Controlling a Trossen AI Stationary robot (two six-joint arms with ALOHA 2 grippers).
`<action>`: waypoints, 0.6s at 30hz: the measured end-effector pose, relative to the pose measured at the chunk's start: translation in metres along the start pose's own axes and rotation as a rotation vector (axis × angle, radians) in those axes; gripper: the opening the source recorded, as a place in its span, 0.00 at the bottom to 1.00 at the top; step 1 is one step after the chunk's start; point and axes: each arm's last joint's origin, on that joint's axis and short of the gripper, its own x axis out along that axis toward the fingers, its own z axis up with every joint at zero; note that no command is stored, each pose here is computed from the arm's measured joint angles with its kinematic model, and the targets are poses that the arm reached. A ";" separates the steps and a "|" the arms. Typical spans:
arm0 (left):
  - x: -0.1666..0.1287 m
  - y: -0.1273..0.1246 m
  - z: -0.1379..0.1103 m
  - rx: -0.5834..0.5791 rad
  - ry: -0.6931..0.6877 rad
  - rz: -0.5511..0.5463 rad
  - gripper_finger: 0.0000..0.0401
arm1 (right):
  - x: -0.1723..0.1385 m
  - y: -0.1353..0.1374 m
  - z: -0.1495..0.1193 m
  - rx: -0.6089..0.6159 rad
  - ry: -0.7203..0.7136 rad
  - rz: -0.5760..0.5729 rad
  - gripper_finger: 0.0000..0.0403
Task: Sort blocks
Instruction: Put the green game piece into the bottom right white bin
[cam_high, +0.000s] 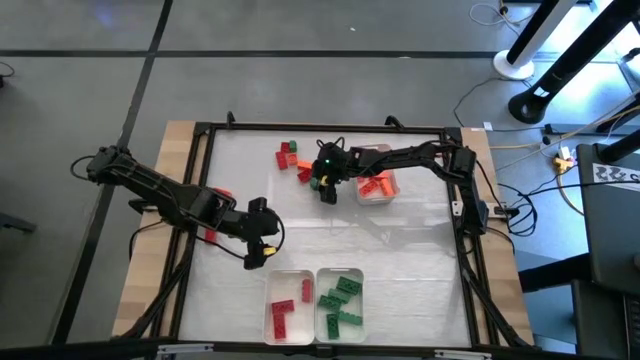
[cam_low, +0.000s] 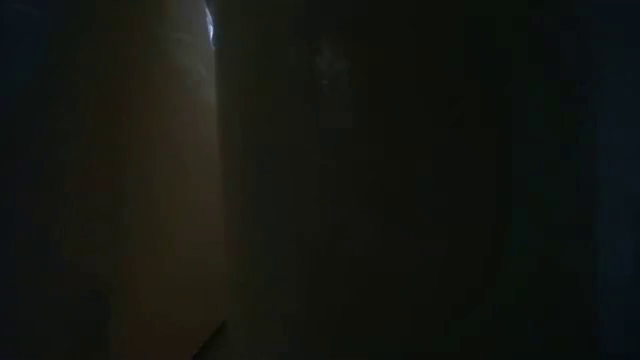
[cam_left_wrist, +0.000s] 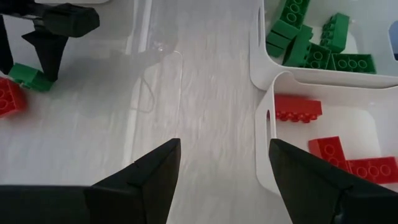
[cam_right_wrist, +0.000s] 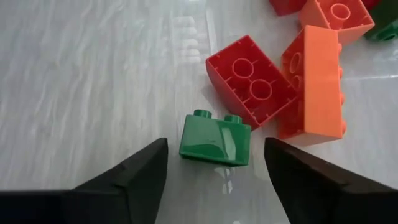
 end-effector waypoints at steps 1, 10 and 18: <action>0.000 0.000 0.000 0.000 0.000 0.000 0.59 | 0.000 0.000 0.000 0.000 0.000 0.000 0.67; 0.000 0.000 0.000 -0.001 -0.002 -0.001 0.59 | 0.017 0.000 -0.007 0.031 -0.021 0.036 0.62; 0.000 0.000 0.000 0.000 0.002 0.000 0.59 | 0.021 0.000 -0.007 0.031 -0.035 0.050 0.40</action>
